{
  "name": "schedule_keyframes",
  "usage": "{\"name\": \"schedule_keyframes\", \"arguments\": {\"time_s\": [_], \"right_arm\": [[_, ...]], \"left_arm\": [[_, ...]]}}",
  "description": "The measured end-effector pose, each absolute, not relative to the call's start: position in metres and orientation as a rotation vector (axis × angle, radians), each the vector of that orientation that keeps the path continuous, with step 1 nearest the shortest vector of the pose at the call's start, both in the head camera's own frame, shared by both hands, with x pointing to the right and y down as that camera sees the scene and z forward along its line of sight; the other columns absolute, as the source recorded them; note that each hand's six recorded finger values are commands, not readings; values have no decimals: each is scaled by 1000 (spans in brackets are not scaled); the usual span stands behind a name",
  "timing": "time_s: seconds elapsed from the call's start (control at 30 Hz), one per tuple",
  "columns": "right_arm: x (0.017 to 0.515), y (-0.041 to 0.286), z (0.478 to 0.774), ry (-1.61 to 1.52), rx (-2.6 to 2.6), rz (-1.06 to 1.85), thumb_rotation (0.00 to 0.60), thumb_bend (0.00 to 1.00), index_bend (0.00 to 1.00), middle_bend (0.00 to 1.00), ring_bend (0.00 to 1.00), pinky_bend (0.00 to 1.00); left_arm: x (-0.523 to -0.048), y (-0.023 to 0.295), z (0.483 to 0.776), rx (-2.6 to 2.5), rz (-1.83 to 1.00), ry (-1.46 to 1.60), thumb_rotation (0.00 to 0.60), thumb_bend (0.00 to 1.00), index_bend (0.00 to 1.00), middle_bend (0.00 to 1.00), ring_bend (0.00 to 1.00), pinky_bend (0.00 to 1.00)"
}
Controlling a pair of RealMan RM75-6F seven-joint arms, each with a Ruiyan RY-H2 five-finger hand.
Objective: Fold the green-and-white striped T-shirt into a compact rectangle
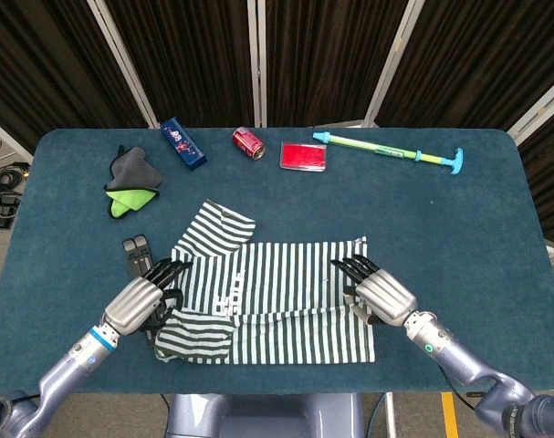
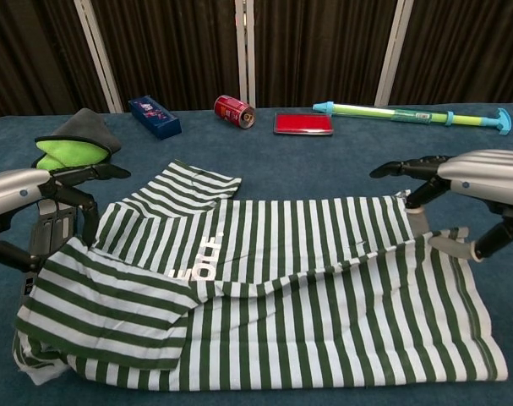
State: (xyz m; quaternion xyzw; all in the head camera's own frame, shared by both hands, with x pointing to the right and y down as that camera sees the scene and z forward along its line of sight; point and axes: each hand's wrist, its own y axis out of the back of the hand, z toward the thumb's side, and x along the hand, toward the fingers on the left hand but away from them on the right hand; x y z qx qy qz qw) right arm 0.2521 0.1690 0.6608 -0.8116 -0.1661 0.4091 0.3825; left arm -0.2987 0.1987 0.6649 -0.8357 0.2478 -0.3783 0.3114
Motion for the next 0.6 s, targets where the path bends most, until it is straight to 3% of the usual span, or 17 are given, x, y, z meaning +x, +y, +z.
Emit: {"name": "schedule_keyframes", "arguments": {"time_s": [0.6], "right_arm": [[226,112,691,-469,-2032,1134,600,477,737,15,0,0]], "left_arm": [[-297,137,684,-2165,-1100,697,600,574,680,0,0,0]]}}
